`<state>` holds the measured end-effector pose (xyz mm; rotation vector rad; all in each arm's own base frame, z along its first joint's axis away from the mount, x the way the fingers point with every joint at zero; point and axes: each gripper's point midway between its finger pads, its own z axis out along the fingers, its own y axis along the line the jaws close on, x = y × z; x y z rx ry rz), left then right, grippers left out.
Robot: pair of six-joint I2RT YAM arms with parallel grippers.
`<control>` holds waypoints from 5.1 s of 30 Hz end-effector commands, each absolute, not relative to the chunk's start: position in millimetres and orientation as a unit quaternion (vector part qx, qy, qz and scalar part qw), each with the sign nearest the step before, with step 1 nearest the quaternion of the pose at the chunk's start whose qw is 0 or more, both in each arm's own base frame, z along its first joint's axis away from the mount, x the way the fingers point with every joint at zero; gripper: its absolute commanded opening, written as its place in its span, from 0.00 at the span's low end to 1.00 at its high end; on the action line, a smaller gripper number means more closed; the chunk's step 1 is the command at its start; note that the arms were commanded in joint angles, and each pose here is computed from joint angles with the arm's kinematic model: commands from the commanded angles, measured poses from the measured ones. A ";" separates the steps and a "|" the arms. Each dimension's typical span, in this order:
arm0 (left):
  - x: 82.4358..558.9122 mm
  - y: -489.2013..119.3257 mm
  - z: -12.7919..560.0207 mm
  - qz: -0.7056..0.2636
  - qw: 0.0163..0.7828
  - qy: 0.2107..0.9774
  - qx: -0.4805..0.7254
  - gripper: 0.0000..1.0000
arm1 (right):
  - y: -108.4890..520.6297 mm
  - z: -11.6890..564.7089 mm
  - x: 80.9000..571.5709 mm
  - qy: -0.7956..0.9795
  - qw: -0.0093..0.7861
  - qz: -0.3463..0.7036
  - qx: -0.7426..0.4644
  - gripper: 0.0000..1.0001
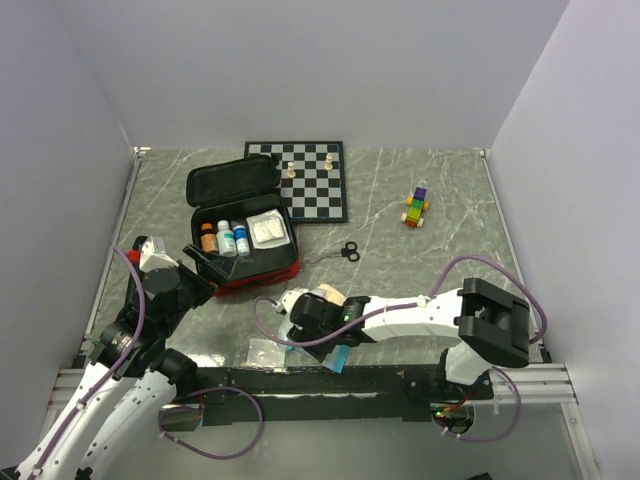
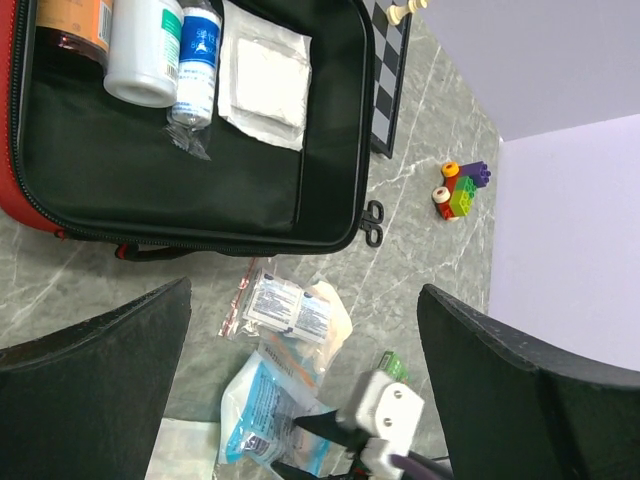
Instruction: Organize the medicine kit
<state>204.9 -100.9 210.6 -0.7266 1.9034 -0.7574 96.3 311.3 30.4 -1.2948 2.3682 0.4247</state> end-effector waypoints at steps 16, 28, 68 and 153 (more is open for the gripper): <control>202.2 -88.0 233.1 -0.304 0.498 0.755 -0.301 0.99 | 321.5 131.6 89.9 0.793 0.277 0.221 -0.495 0.00; 197.3 -64.9 259.4 -0.301 0.540 0.712 -0.332 0.99 | 344.5 256.2 191.6 0.677 0.572 0.144 -0.439 0.00; 191.4 -52.6 248.4 -0.268 0.544 0.721 -0.335 0.99 | 490.8 120.2 278.7 0.451 0.484 0.124 -0.740 0.00; 204.9 -73.9 232.4 -0.276 0.520 0.745 -0.312 0.99 | 512.7 143.9 293.0 0.792 0.288 0.328 -0.426 0.01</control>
